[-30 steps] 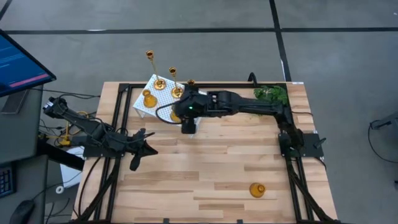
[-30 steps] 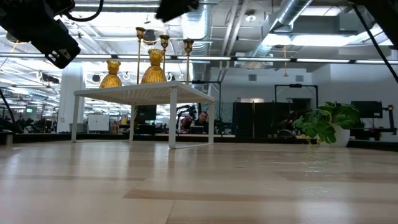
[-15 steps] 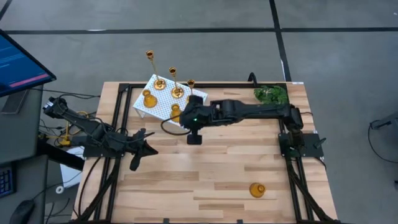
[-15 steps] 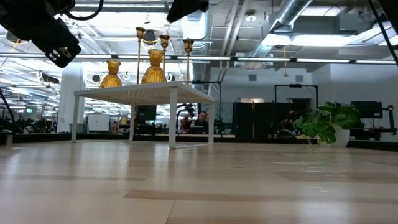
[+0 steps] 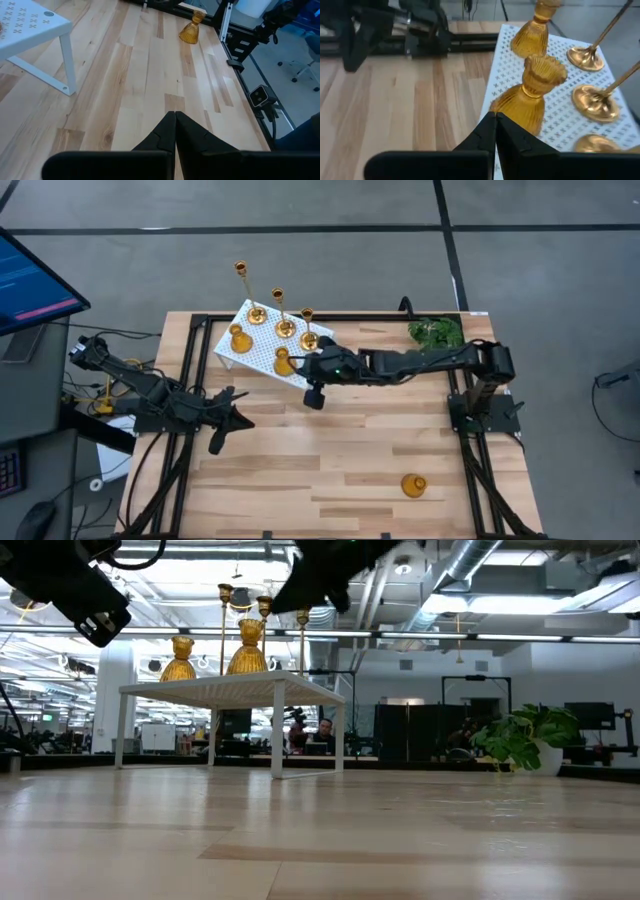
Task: Pick & Place candle stick holders
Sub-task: Put the top brown glass candle holder on the shelf aligned with the other brown glass candle holder
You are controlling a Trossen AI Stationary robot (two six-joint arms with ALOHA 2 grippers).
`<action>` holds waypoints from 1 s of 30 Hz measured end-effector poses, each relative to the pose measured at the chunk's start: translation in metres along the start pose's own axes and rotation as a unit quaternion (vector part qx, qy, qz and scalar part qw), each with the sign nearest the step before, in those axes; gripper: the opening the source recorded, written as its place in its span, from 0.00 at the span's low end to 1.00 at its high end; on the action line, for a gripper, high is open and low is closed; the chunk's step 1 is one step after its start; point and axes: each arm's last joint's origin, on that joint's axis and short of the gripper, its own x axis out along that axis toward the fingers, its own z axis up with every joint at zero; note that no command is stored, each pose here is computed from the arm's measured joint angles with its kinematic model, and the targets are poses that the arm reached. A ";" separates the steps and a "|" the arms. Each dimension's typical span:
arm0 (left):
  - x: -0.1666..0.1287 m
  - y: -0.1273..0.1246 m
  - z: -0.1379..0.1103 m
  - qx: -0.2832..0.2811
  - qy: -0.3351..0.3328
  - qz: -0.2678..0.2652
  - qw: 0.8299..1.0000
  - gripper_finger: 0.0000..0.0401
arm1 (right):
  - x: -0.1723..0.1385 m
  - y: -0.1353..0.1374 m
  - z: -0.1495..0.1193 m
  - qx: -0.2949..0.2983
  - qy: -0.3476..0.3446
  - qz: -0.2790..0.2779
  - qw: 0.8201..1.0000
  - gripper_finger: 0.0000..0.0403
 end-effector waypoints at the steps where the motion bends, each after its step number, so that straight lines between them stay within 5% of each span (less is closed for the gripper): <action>1: 0.000 0.000 0.000 0.000 -0.001 0.000 1.000 0.02 | 0.003 0.000 -0.007 0.008 -0.004 0.000 1.000 0.00; 12: 0.000 0.000 0.001 -0.002 -0.004 -0.002 1.000 0.02 | 0.045 -0.006 -0.036 0.027 -0.031 -0.018 0.999 0.00; 30: 0.000 -0.001 0.002 -0.003 -0.010 -0.004 1.000 0.02 | 0.051 -0.043 -0.032 0.030 -0.058 -0.042 0.997 0.00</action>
